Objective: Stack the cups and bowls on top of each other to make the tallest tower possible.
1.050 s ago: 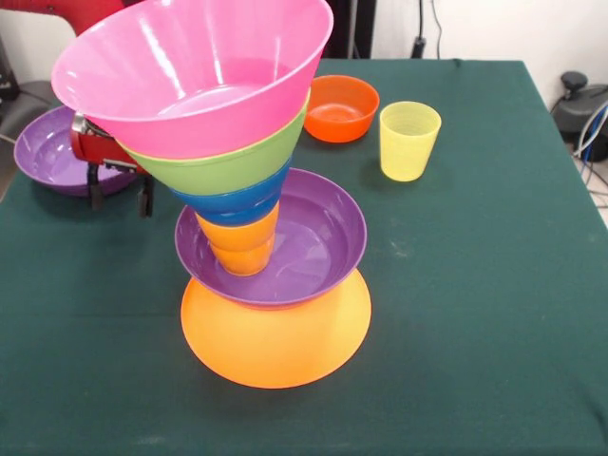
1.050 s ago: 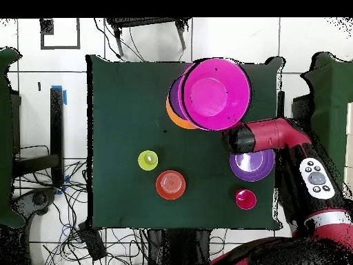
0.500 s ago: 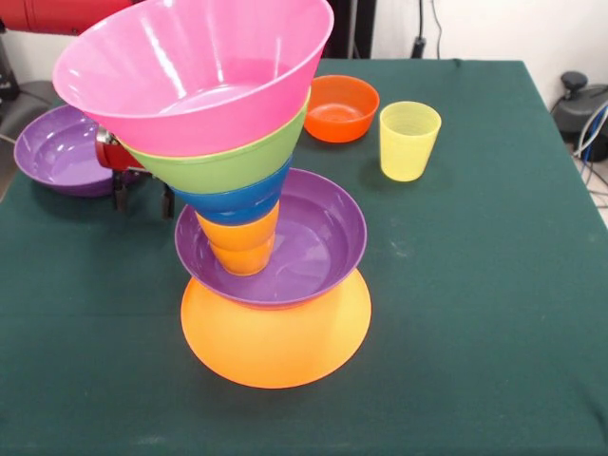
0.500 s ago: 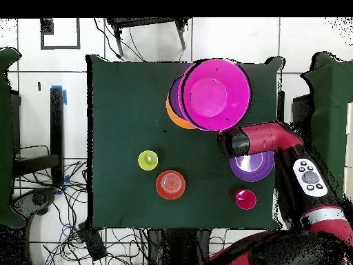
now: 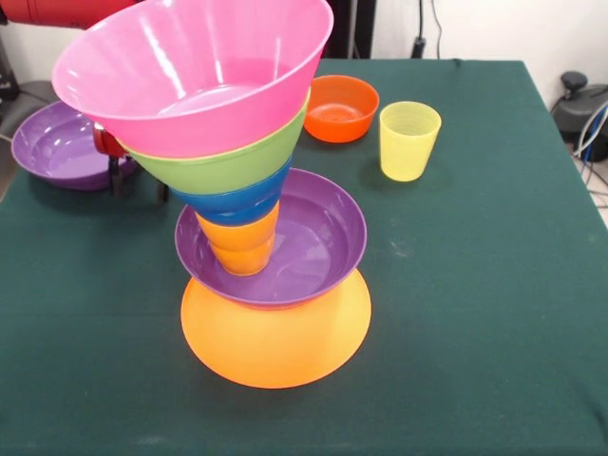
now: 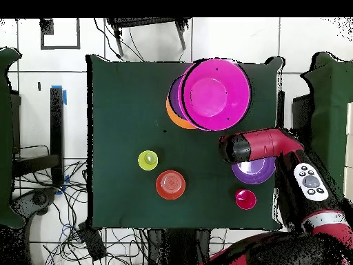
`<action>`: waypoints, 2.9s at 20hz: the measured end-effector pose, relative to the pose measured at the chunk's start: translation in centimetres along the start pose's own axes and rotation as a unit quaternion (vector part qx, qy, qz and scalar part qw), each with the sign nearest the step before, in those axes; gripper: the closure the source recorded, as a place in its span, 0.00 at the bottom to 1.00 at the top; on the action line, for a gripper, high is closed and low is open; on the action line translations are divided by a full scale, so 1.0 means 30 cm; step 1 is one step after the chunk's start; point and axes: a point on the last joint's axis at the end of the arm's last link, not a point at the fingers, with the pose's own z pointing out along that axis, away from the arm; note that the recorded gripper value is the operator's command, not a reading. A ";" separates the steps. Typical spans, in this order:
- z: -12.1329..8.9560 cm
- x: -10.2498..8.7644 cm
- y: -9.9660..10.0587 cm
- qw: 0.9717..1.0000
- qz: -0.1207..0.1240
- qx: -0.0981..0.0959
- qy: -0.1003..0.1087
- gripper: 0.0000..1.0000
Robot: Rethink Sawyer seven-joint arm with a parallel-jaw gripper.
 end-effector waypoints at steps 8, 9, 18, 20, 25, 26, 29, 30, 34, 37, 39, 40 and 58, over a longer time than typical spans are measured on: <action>-0.028 0.062 -0.037 1.000 -0.001 0.007 0.010 0.00; -0.029 0.069 -0.044 1.000 0.000 0.007 0.011 0.00; -0.011 0.124 -0.118 1.000 0.022 -0.004 0.010 0.00; -0.006 0.134 -0.137 1.000 0.028 -0.008 0.005 0.00; -0.003 0.136 -0.156 0.999 0.034 -0.012 -0.009 0.00; -0.006 0.133 -0.155 0.999 0.032 -0.012 -0.014 0.00; -0.018 0.122 -0.154 0.999 0.025 -0.011 -0.030 0.00; -0.023 0.118 -0.154 0.999 0.023 -0.010 -0.035 0.00; -0.042 0.096 -0.154 0.998 0.013 -0.009 -0.058 0.00; -0.064 0.074 -0.152 0.998 0.010 -0.008 -0.069 0.00; -0.076 0.062 -0.149 0.997 0.009 -0.008 -0.073 0.00; -0.084 0.054 -0.147 0.997 0.007 -0.007 -0.075 0.00; -0.107 0.057 -0.146 0.997 0.003 -0.004 -0.076 0.00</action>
